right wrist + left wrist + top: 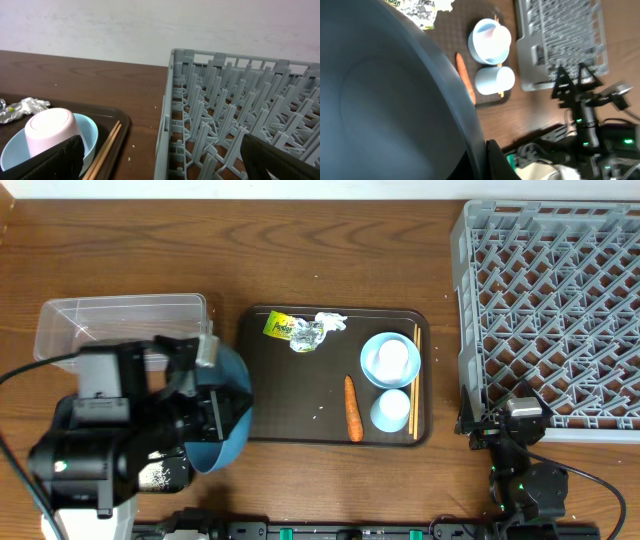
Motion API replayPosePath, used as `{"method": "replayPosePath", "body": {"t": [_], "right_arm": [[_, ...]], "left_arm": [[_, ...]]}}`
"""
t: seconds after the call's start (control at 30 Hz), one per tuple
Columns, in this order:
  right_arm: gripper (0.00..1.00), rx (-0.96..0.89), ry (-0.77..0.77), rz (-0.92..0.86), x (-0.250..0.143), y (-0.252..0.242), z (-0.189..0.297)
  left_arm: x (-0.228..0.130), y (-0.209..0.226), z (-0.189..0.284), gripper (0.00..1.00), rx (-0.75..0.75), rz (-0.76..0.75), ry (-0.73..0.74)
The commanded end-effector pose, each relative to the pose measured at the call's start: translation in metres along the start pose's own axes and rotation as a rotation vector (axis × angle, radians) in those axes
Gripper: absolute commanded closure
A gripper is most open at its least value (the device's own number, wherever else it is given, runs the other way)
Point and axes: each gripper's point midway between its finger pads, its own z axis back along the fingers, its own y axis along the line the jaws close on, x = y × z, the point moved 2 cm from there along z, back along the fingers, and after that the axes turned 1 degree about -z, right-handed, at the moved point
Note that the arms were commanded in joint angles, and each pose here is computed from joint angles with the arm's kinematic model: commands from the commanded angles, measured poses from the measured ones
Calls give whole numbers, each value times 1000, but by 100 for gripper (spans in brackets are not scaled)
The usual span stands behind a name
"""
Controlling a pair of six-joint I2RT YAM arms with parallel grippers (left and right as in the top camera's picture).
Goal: Sort waste into correct bins and load items into the dishwasher rack
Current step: 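Carry the bowl back with the left gripper onto the brown tray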
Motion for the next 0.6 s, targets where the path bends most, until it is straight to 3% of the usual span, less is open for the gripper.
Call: {"method": "replayPosePath", "body": {"t": [0.0,0.37,0.57], "right_arm": [[1,-12,0,12,-1,-3,0],[1,-12,0,12,-1,-3,0],[1,-12,0,12,-1,-3,0]], "left_arm": [[6,2,-12,94,98,28,14],[13,-14,-99,94,273,-139,137],[17,-5,-135,94,342,-159,184]]}}
